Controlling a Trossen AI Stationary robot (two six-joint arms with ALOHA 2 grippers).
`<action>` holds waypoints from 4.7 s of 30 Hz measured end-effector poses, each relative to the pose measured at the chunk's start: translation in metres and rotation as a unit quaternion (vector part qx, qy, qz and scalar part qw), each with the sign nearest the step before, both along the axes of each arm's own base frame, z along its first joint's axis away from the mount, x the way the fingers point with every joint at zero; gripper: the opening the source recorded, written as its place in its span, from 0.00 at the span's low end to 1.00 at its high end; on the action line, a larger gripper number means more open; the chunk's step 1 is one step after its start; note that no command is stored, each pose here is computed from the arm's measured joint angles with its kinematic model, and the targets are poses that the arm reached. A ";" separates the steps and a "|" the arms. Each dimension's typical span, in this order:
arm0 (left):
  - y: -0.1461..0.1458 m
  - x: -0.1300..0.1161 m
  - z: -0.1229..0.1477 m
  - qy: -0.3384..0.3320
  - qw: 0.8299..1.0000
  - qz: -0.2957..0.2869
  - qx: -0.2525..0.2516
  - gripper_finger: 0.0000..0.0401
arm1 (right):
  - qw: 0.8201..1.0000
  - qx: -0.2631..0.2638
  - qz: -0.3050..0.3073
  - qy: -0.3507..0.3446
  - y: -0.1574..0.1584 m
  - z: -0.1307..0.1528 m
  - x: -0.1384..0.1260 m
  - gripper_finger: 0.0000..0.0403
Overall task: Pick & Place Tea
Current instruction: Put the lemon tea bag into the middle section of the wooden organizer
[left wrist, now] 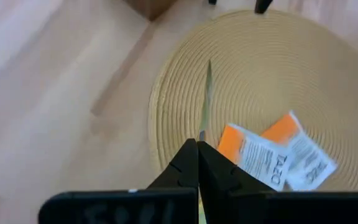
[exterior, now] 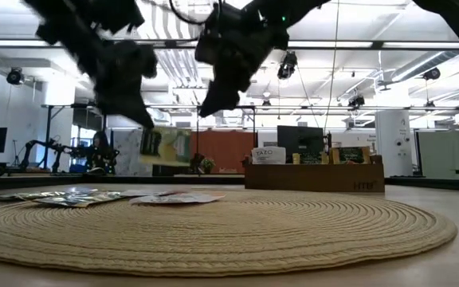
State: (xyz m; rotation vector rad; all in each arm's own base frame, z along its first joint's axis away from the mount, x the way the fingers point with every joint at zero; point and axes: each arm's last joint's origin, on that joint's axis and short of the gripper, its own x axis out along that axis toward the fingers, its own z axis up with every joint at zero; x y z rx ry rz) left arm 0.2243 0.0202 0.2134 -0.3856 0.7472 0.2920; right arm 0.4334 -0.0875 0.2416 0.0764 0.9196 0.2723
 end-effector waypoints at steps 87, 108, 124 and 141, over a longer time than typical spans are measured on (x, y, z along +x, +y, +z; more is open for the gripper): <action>0.066 -0.025 0.084 -0.507 0.850 0.117 -0.081 0.16 | 0.832 0.106 -0.349 -0.418 0.008 0.123 -0.098 0.02; 0.088 0.024 0.112 -0.480 0.869 -0.087 -0.079 0.16 | 0.801 0.094 -0.413 -0.423 0.027 0.121 -0.093 0.02; 0.098 0.049 0.120 -0.473 0.869 -0.134 -0.054 0.11 | 0.802 0.075 -0.416 -0.422 0.026 0.120 -0.093 0.02; 0.106 0.048 0.108 -0.435 0.892 -0.124 -0.017 0.00 | 0.849 0.077 -0.385 -0.354 0.028 0.117 -0.098 0.37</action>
